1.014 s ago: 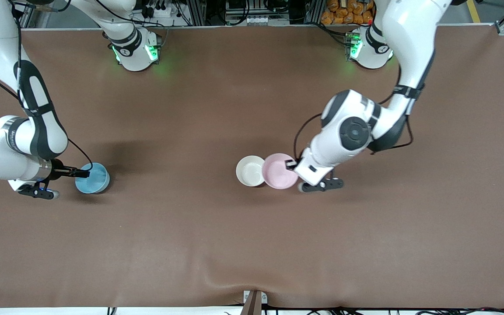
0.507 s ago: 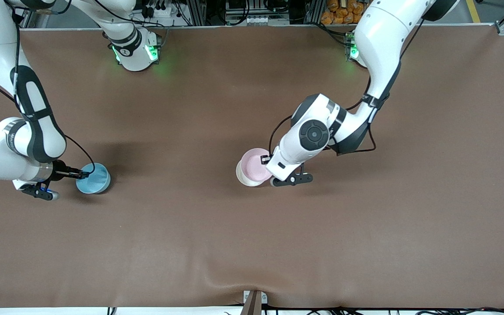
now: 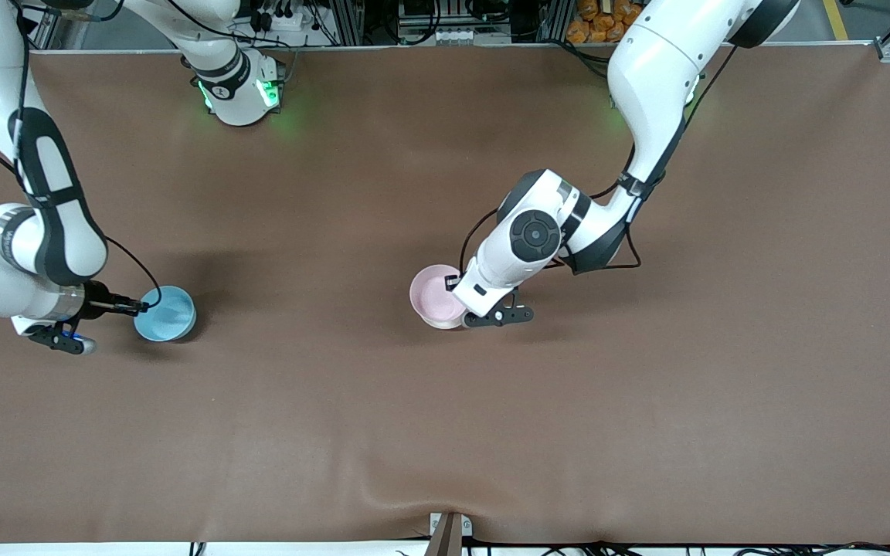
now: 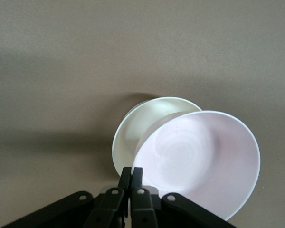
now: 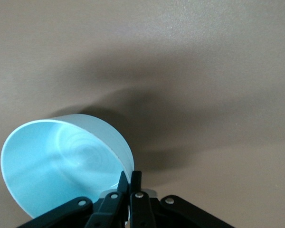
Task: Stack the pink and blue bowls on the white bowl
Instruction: 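Release the pink bowl with the left gripper while the right gripper lifts the blue bowl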
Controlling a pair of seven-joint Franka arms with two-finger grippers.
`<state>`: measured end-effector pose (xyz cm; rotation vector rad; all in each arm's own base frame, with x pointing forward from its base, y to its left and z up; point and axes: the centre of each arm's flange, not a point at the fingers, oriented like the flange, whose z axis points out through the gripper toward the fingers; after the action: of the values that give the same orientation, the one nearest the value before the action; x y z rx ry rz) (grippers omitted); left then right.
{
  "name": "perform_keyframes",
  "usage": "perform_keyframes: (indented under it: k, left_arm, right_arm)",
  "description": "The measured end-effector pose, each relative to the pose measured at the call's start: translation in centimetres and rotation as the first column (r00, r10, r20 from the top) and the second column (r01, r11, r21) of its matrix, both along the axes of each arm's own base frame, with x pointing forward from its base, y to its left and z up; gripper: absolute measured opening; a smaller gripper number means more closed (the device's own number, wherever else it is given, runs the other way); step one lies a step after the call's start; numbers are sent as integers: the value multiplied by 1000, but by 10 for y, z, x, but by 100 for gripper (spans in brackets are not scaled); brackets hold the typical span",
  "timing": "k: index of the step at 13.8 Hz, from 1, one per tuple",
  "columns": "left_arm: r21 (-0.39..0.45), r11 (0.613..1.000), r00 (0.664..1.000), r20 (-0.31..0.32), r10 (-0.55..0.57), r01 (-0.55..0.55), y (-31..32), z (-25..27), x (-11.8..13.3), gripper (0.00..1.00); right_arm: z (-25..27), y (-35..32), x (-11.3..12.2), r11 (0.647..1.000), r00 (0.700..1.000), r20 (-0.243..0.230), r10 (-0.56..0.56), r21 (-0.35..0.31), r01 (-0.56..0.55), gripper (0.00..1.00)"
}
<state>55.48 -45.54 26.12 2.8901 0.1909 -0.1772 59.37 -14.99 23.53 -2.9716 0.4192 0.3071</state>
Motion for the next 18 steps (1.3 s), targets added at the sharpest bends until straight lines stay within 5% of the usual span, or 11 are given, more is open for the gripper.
perform_keyframes:
  k: [7,14,18]
  left_arm:
    - [11,1000,1000,-14,4,-4,3,-14,0,3]
    - [7,1000,1000,-10,15,-15,3,-33,2,7]
    - [-5,1000,1000,8,25,-25,5,-26,10,46]
  right_arm:
    - [141,40,-4,997,995,70,73,15,-75,2]
    - [167,87,-4,998,995,73,67,14,-68,2]
    - [171,87,-5,998,995,76,62,15,-64,2]
